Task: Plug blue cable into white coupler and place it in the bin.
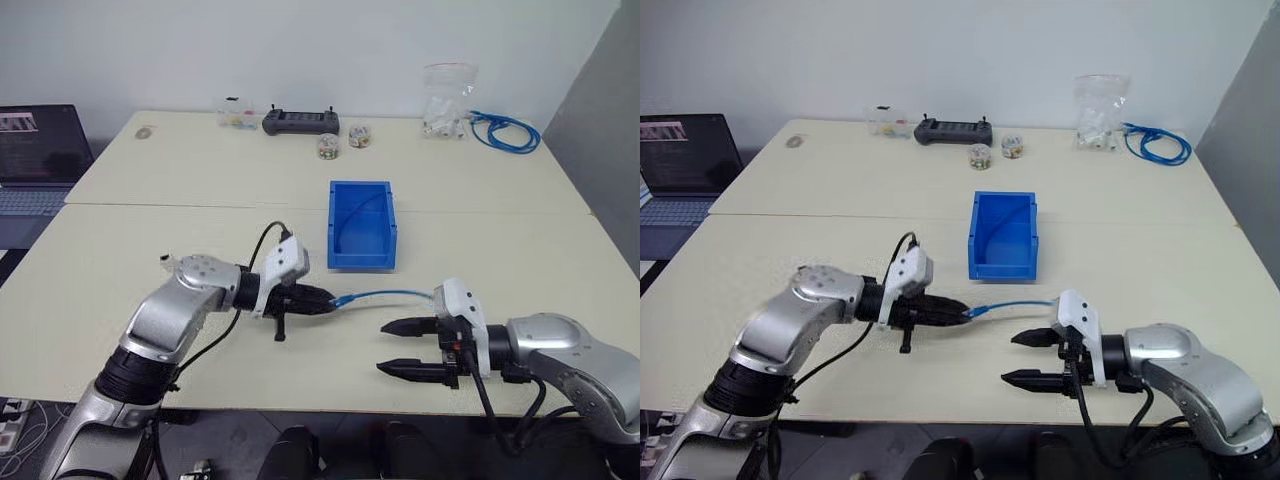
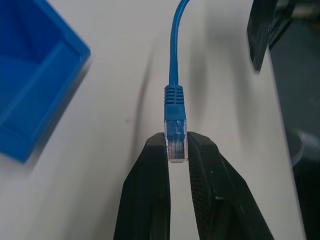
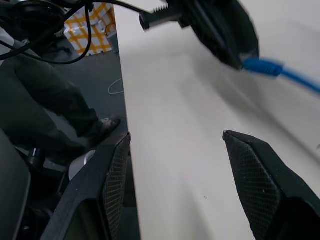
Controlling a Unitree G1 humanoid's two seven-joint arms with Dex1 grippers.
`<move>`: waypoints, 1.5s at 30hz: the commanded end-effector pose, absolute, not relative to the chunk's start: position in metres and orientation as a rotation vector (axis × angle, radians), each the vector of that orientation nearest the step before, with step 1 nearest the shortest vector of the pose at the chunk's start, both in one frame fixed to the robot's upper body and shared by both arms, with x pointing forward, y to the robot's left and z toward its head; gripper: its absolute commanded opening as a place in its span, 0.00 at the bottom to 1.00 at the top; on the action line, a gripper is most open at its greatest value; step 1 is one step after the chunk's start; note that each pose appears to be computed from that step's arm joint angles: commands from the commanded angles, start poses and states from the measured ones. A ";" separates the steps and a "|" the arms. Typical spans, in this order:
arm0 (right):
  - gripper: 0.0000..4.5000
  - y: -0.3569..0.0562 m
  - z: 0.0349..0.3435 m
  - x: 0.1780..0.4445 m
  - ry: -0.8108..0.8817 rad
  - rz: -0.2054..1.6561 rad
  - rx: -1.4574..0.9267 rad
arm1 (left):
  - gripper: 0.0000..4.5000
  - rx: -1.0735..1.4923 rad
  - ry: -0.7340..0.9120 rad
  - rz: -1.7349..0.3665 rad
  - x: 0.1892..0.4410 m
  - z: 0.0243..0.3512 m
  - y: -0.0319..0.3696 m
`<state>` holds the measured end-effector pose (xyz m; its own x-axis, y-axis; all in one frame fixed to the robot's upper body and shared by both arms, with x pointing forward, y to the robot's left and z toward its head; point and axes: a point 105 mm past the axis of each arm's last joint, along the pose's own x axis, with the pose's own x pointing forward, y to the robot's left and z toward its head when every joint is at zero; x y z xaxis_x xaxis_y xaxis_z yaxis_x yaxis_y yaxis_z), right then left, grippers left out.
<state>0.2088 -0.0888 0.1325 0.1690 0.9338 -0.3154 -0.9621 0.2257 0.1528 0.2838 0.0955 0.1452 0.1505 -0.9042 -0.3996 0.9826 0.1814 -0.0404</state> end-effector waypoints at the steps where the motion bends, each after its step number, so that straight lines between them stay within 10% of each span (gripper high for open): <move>1: 0.70 -0.087 0.148 0.209 0.324 1.331 -0.025 | 0.05 0.100 0.351 -1.415 0.276 0.170 0.087; 26: 0.70 -0.060 0.213 0.243 0.134 1.296 0.435 | 0.05 -0.323 0.399 -1.490 0.256 0.208 0.083; 39: 0.06 -0.060 0.213 0.240 0.165 1.323 0.443 | 0.05 -0.326 0.422 -1.486 0.255 0.203 0.082; 45: 0.03 -0.060 0.214 0.236 0.175 1.343 0.476 | 0.05 -0.295 0.404 -1.467 0.258 0.198 0.085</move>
<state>0.2441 -0.0615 0.2012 0.2743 0.9564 0.1005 -0.8697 0.2021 0.4502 0.2554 0.0826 0.1979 0.0289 -0.9969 -0.0733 0.8811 0.0600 -0.4690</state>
